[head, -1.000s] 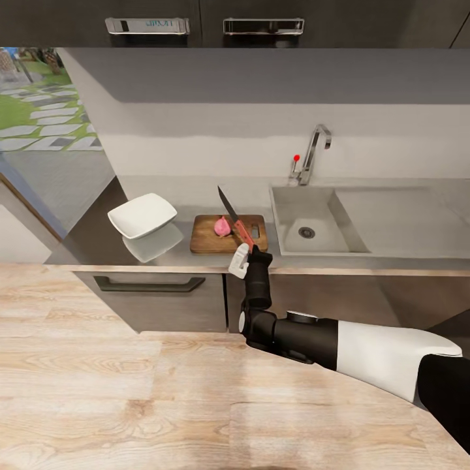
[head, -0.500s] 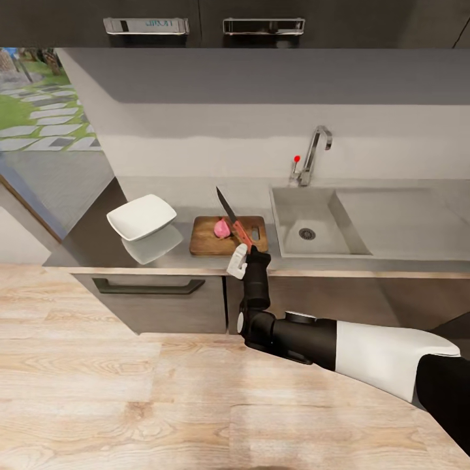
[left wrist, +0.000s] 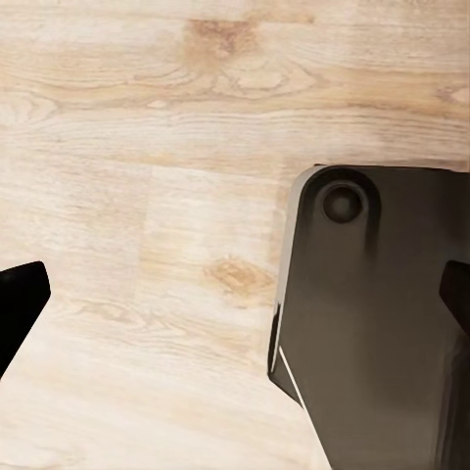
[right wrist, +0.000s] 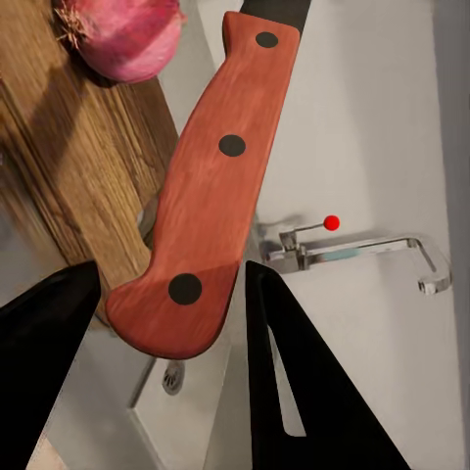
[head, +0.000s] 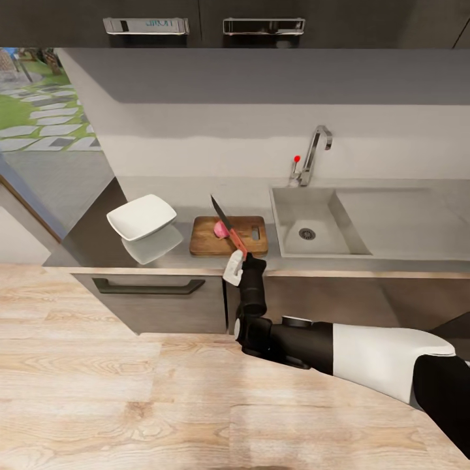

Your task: In the kitchen, take the Vidalia onion out of the sink, dice it on the chopping board with the paring knife, put the diced onion into the bowl on the countertop, then place both the paring knife and the chopping board into the sink.

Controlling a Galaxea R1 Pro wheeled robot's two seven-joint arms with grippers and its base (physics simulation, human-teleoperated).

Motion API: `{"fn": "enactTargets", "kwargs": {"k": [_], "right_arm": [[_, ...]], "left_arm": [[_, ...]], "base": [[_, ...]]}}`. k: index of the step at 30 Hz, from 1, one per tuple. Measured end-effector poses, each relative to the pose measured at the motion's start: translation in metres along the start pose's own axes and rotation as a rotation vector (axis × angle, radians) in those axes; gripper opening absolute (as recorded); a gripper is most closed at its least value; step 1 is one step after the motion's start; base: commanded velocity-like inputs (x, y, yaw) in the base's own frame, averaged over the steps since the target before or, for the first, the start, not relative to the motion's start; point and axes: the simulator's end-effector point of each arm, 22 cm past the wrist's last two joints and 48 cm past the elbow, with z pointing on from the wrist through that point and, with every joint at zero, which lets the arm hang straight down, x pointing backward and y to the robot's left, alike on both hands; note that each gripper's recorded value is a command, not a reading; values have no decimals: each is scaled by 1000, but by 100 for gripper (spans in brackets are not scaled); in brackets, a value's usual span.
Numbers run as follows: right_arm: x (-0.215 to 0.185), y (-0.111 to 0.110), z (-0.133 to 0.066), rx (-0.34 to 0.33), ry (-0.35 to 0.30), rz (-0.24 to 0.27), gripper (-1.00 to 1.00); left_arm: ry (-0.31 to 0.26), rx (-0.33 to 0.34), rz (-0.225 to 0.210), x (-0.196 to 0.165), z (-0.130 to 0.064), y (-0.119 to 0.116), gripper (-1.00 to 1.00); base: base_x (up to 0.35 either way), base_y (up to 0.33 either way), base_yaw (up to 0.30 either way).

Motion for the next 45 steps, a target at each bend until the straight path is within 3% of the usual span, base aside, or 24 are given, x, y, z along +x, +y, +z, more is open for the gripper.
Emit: {"fn": "enactTargets", "kwargs": {"k": [8, 16, 31, 35, 39, 45], "right_arm": [[-2, 13, -2, -30, 2, -19, -100], [1, 1, -3, 15, -3, -18, -100], [17, 4, 2, 13, 34, -54, -100], [18, 11, 3, -12, 39, -57, -100], [25, 29, 6, -85, 58, -68, -100], [29, 33, 7, -100, 66, -75, -100]], "left_arm": [[-2, 19, 9, 0, -1, -7, 100], [14, -2, 5, 7, -3, 2, 100], [16, -2, 6, 8, -3, 2, 100], [17, -2, 6, 8, -3, 2, 100], [16, -2, 6, 8, -3, 2, 100], [16, -2, 6, 8, -3, 2, 100]], "base": [[0, 0, 0], [0, 0, 0], [0, 0, 0], [0, 0, 0], [0, 0, 0], [0, 0, 0]]}}
